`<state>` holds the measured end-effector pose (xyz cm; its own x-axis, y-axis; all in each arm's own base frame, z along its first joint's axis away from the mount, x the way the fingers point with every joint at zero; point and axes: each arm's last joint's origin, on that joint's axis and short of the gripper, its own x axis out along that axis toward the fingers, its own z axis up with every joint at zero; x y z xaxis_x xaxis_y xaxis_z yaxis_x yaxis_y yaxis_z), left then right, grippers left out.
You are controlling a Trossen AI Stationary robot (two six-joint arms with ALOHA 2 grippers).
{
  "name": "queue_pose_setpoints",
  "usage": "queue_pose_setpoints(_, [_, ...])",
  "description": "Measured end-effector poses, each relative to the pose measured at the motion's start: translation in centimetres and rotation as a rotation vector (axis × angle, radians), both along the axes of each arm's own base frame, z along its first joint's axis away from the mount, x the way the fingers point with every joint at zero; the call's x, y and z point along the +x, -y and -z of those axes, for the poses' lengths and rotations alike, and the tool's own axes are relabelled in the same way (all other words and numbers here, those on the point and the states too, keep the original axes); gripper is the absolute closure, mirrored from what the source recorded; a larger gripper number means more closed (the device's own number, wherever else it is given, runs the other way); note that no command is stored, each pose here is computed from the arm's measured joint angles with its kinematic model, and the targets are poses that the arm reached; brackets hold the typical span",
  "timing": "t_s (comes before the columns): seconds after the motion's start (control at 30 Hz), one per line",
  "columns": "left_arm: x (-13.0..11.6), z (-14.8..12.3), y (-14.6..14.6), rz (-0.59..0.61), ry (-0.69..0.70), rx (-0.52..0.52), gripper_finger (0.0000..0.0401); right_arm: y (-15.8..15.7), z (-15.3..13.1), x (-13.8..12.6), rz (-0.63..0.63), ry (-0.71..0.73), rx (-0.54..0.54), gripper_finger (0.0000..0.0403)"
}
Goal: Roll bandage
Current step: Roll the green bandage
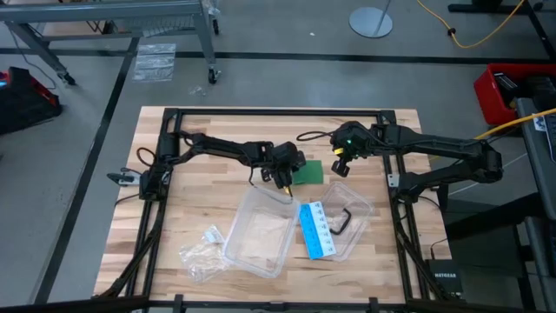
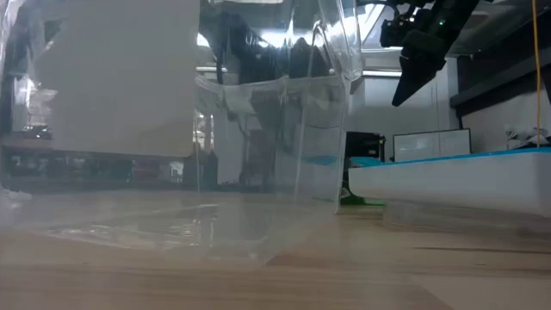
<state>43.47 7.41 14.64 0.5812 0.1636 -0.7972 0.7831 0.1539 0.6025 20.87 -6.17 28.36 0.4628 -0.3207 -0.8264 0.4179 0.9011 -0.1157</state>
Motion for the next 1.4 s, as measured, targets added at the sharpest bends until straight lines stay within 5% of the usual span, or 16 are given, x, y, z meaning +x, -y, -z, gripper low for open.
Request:
queue_pose_setpoints(0.33, [1.7,0.1,-0.1,-0.01,0.176,0.056,0.0221,0.0,0.0,0.0,-0.001,0.001,0.0,0.0395])
queue_pose_setpoints(0.53, [1.3,0.9,0.1,0.006,0.112,0.029,0.0226,0.0,0.0,0.0,-0.001,0.0,0.0,0.0395])
queue_pose_setpoints(0.93, [0.1,-0.1,-0.2,-0.232,-0.003,0.244,0.031,0.0,0.1,0.1,-0.012,0.0,0.006,0.0395])
queue_pose_setpoints(1.4, [-3.6,-3.0,2.2,-0.388,-0.178,-0.016,0.0315,0.1,2.9,0.7,-0.054,0.061,-0.002,0.0395])
